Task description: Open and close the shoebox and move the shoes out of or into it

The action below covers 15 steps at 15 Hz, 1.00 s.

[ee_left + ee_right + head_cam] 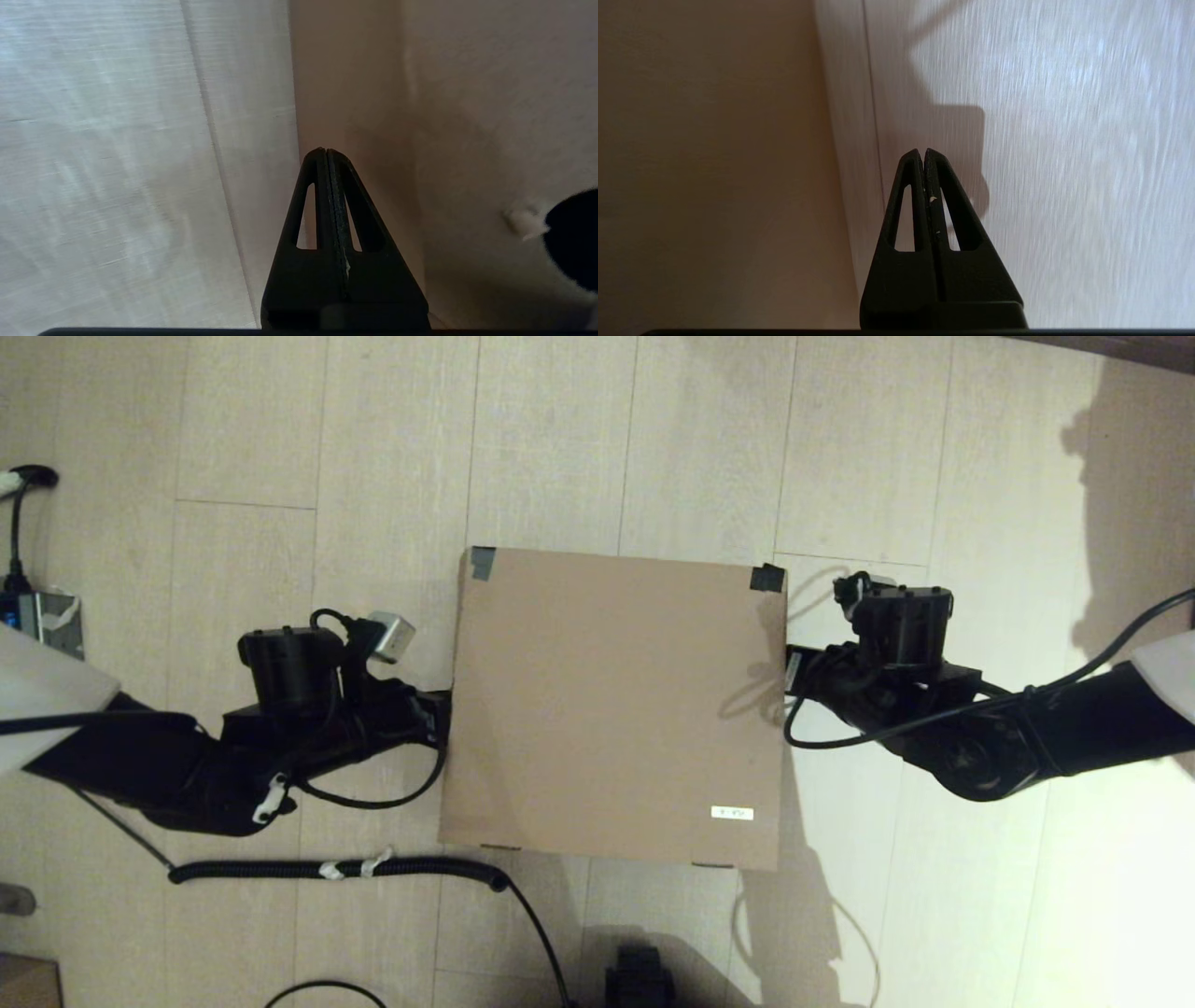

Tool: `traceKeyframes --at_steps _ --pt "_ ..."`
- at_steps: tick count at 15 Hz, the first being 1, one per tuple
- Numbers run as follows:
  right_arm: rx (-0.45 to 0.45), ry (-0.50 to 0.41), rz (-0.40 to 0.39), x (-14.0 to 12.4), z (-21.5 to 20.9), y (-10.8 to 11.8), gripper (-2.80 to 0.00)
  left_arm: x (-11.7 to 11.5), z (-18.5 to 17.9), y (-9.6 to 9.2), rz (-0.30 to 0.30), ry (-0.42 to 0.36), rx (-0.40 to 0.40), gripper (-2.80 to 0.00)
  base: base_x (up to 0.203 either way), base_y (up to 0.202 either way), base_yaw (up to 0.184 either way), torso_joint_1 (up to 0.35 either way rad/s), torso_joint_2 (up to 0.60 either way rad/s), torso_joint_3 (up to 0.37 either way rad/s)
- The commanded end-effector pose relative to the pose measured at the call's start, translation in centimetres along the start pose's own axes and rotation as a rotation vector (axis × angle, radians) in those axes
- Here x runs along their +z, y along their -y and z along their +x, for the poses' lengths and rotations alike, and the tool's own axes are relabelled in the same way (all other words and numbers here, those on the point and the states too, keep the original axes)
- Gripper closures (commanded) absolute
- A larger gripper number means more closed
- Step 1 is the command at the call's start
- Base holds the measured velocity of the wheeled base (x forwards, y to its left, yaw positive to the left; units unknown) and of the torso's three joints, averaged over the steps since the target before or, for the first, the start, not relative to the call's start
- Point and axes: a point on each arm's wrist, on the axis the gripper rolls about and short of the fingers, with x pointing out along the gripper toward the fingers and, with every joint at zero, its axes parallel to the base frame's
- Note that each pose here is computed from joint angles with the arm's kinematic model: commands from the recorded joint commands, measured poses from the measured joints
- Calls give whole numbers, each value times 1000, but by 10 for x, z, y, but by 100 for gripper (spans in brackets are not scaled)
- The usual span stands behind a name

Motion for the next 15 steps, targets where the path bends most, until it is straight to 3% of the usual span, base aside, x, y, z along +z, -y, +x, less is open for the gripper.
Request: traceKeyframes --at_steps 1,3,7,11,13,15 --pt "-9 14 5 3 10 2 0 1 6 11 7 7 -22 0 0 0 0 0 0 0" --pt "-31 22 -9 8 7 11 0 0 14 14 9 8 -28 0 0 0 0 0 0 0" --pt "-163 33 -64 15 -6 42 0 5 36 14 23 41 -10 0 0 0 0 0 0 0" --pt "-205 49 -60 26 -31 59 0 13 60 23 38 81 -9 0 0 0 0 0 0 0" --pt "-235 61 -55 31 -31 70 0 11 62 25 39 75 -8 0 0 0 0 0 0 0" --pt "-265 84 -50 41 -40 82 0 12 47 20 33 47 44 0 0 0 0 0 0 0"
